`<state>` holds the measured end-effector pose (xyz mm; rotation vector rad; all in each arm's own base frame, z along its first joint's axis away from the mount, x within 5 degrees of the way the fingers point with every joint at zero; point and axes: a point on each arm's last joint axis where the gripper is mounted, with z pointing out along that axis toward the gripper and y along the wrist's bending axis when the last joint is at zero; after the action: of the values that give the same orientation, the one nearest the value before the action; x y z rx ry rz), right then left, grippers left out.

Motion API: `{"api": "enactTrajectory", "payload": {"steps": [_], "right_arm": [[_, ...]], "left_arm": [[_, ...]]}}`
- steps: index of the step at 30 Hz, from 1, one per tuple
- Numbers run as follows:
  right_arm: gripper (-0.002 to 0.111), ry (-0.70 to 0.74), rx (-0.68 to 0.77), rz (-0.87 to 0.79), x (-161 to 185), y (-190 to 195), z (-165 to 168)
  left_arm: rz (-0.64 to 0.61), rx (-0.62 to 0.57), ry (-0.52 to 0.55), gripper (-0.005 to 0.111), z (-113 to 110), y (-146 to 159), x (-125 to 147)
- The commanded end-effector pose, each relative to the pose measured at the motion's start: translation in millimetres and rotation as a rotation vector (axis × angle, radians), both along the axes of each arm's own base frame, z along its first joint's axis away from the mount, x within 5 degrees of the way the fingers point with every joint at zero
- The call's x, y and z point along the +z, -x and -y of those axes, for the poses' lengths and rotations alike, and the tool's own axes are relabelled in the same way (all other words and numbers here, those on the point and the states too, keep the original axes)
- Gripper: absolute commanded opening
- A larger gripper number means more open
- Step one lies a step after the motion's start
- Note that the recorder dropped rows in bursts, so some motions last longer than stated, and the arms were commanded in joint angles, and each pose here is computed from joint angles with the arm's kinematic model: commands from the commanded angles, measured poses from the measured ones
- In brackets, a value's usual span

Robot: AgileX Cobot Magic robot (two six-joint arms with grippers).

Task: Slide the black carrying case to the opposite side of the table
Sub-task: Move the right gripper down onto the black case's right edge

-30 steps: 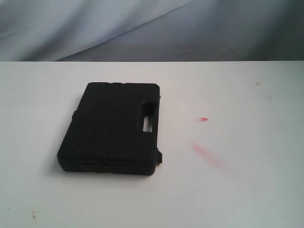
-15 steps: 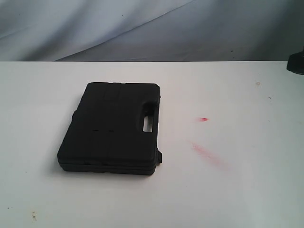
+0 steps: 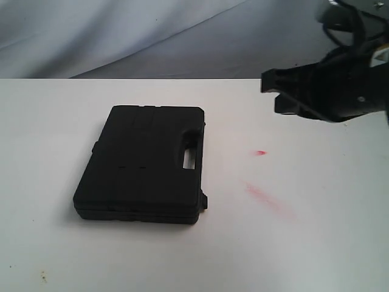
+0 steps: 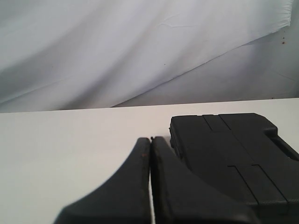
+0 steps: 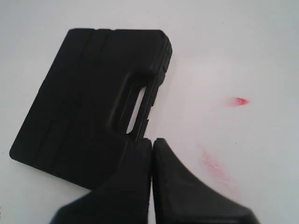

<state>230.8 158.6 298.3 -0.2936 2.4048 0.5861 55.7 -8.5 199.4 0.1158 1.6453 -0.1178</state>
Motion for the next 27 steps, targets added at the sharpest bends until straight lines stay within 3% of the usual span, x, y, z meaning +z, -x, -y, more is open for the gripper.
{"api": "enactTrajectory", "payload": {"steps": [1,14,19,27], "right_arm": [[0.0,0.023,0.017,-0.025,-9,-16,-29],[0.0,0.113,0.051,-0.165,-32,-56,-100],[0.0,0.21,0.019,-0.19,-38,-70,-117],[0.0,0.244,-0.023,-0.256,-50,-92,-136]], "left_arm": [[0.009,0.004,0.009,0.0,0,0,0],[0.009,0.004,0.009,0.0,0,0,0],[0.009,0.004,0.009,0.0,0,0,0],[0.009,0.004,0.009,0.0,0,0,0]]}}
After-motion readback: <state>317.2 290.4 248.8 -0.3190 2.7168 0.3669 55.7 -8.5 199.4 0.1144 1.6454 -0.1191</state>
